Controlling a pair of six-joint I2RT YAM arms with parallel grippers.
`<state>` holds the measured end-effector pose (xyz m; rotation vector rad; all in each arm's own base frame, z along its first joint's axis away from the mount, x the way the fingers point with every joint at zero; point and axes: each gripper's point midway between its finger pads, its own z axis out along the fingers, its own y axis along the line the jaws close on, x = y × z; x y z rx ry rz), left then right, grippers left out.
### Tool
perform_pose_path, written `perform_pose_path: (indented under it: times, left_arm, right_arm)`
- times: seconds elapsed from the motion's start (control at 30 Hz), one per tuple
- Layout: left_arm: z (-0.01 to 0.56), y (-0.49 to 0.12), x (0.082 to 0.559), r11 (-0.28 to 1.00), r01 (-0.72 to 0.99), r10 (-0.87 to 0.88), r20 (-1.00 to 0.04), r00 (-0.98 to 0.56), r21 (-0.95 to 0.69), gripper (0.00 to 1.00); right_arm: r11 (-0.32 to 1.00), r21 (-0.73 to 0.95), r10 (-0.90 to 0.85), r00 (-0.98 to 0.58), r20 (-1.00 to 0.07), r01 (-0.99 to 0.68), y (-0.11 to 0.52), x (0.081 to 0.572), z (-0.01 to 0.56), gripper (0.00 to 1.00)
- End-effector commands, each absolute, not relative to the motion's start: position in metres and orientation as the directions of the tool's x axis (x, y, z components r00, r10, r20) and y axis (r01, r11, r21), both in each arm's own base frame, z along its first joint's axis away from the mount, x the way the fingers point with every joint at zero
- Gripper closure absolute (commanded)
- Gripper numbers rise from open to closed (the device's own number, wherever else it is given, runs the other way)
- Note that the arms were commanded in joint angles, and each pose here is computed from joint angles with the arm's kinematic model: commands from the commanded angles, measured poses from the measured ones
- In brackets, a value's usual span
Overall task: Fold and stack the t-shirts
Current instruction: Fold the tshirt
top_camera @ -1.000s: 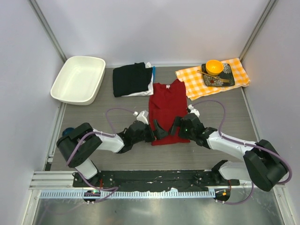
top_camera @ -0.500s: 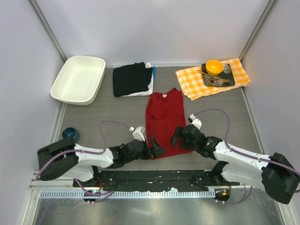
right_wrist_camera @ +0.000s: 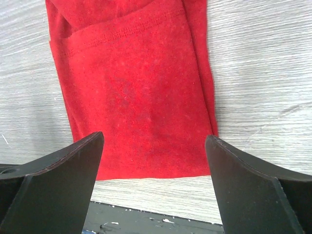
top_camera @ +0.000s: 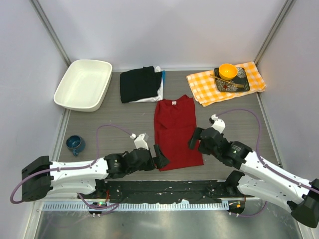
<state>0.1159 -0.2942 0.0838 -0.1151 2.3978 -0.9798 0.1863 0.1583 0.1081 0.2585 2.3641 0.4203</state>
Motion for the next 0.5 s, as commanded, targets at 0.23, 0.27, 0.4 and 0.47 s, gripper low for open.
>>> perform_pose_path:
  times: [0.23, 0.27, 0.4, 0.47]
  left_arm:
    - [0.051, -0.27, 0.105, 0.815, 0.001, -0.28, -0.395, -0.875, -0.58, 0.05]
    - [0.049, -0.271, 0.103, 0.815, 0.003, -0.275, -0.391, -0.878, -0.58, 0.06]
    - [0.043, -0.282, 0.104, 0.796, 0.0, -0.286, -0.377, -0.881, -0.605, 0.09]
    - [0.037, -0.284, 0.103, 0.798, -0.01, -0.288, -0.366, -0.885, -0.603, 0.14]
  right_arm:
    - [0.944, 0.306, 0.29, -0.764, -0.576, 0.127, 0.128, 0.158, 0.082, 0.1]
    - [0.942, 0.311, 0.294, -0.763, -0.576, 0.128, 0.128, 0.158, 0.083, 0.1]
    - [0.94, 0.319, 0.295, -0.767, -0.569, 0.125, 0.13, 0.157, 0.08, 0.1]
    - [0.94, 0.318, 0.294, -0.772, -0.564, 0.125, 0.13, 0.156, 0.078, 0.1]
